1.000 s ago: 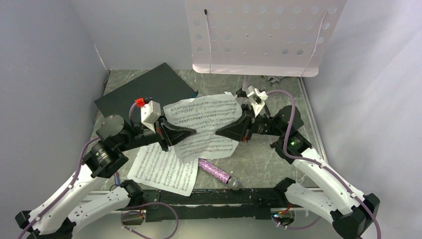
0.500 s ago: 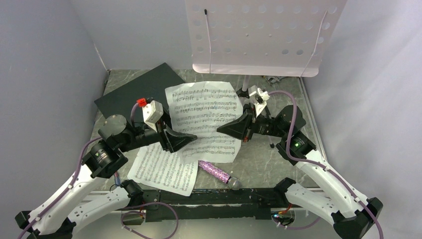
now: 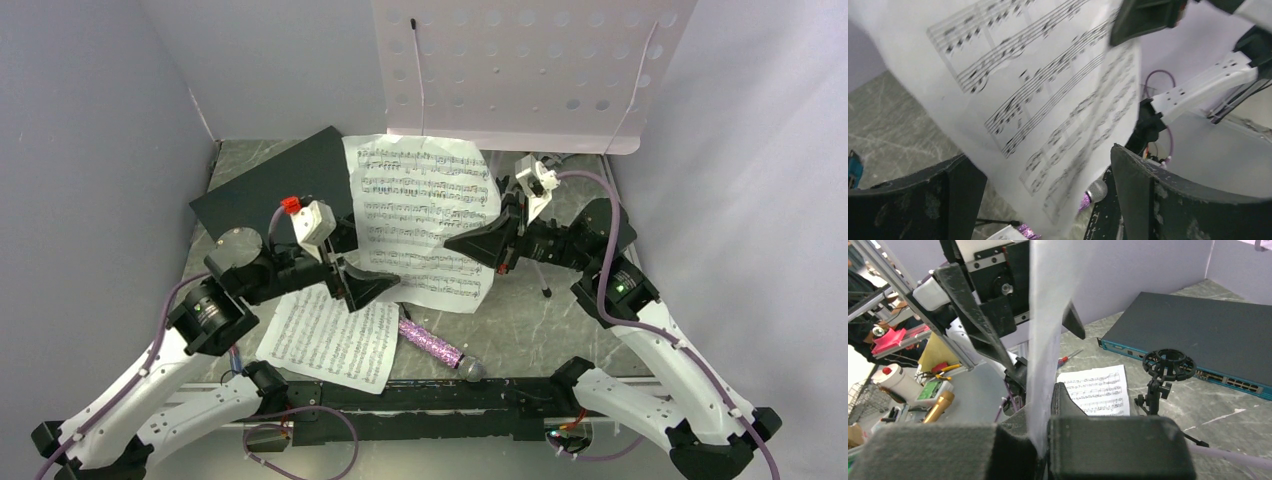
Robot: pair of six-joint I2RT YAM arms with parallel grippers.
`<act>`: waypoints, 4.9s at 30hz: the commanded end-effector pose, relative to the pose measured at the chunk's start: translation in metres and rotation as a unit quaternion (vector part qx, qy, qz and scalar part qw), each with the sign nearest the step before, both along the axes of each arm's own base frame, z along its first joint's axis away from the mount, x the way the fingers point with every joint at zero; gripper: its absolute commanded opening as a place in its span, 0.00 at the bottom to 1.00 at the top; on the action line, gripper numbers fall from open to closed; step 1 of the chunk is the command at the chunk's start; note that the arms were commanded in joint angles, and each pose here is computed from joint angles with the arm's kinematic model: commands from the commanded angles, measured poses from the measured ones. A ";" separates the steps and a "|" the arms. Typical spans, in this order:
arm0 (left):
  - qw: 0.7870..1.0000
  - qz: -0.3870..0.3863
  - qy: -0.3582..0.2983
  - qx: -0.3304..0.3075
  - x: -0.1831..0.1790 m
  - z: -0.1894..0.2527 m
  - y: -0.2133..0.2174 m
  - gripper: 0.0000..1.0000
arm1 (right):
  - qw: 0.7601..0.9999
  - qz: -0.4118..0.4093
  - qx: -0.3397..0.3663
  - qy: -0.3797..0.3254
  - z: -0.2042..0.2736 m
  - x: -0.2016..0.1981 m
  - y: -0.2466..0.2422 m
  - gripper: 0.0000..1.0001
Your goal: Set up the instrument practice props
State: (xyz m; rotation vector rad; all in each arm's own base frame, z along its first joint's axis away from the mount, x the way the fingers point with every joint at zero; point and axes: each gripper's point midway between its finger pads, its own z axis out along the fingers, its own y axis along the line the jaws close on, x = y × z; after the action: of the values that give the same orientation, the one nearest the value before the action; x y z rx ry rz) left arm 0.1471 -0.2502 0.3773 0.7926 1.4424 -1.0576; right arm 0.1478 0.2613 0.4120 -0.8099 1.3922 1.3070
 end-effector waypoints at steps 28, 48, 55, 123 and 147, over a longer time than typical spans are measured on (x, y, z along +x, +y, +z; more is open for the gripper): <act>0.993 0.088 -0.070 -0.026 0.056 0.103 -0.011 0.90 | 0.960 -0.247 0.014 -0.131 0.149 0.037 -0.069 0.00; 0.980 0.139 -0.103 -0.099 0.103 0.172 -0.033 0.63 | 0.907 -0.379 0.024 -0.181 0.200 0.042 -0.126 0.00; 0.978 0.177 -0.089 -0.064 0.135 0.166 -0.039 0.63 | 0.903 -0.390 0.008 -0.180 0.196 0.055 -0.123 0.00; 0.983 0.045 -0.099 -0.150 0.165 0.186 -0.052 0.22 | 0.889 -0.409 -0.009 -0.207 0.212 0.117 -0.090 0.00; 0.974 0.055 -0.098 -0.198 0.152 0.187 -0.039 0.03 | 0.864 -0.470 0.015 -0.180 0.209 0.128 -0.110 0.00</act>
State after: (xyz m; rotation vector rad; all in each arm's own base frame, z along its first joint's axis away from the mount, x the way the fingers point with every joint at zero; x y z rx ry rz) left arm 0.3148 -0.3014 0.5404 0.5296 1.1287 -1.0990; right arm 0.2834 0.1669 0.6020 -0.3169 1.2575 0.3801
